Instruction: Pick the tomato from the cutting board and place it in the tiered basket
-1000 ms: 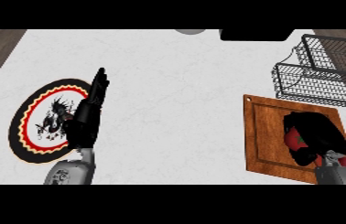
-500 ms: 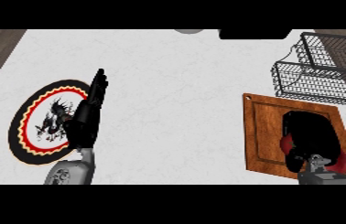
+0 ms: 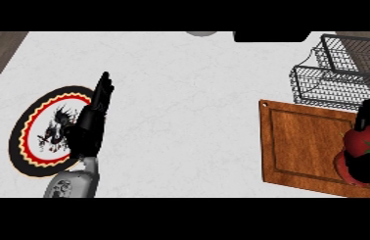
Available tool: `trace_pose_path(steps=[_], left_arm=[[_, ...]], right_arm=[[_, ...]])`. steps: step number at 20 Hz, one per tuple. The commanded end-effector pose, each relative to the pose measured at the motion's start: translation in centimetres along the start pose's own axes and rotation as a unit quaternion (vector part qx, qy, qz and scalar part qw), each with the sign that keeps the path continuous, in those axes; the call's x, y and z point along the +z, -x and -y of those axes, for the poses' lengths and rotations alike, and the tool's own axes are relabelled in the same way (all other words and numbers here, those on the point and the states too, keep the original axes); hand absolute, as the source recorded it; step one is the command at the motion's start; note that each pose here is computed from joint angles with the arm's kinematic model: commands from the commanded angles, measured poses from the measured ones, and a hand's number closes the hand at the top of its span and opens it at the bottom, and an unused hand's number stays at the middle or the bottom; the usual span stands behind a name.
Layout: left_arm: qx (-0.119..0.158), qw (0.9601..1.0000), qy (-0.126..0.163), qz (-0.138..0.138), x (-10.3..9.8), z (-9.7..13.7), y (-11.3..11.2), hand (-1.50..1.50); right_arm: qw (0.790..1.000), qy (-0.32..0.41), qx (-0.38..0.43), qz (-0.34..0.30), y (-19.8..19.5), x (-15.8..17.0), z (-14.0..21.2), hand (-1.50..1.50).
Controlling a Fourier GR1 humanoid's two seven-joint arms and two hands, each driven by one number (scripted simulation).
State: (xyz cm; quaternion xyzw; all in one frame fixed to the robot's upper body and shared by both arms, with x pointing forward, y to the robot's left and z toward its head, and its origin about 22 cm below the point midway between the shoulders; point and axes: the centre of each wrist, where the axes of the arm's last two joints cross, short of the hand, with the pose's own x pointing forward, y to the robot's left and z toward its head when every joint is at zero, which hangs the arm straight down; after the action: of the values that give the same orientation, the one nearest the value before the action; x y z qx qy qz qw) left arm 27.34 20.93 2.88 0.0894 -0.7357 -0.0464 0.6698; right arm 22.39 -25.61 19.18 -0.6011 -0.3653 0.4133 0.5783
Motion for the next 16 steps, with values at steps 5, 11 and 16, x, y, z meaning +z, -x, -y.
trace_pose_path(steps=[5,11,16], left_arm=[[-0.001,1.0000,0.000,0.006,-0.3,0.9,-1.6,0.00],[0.006,0.9999,-0.010,-0.003,-0.1,0.3,1.0,0.00],[-0.002,1.0000,0.003,0.001,0.3,0.8,-0.1,0.00]], right_arm=[[0.997,0.050,-0.054,-0.023,3.6,1.2,9.9,1.50],[0.987,0.049,-0.150,-0.020,3.9,-0.7,13.0,1.50],[0.980,0.044,-0.193,-0.024,3.6,-3.9,15.3,1.50]])
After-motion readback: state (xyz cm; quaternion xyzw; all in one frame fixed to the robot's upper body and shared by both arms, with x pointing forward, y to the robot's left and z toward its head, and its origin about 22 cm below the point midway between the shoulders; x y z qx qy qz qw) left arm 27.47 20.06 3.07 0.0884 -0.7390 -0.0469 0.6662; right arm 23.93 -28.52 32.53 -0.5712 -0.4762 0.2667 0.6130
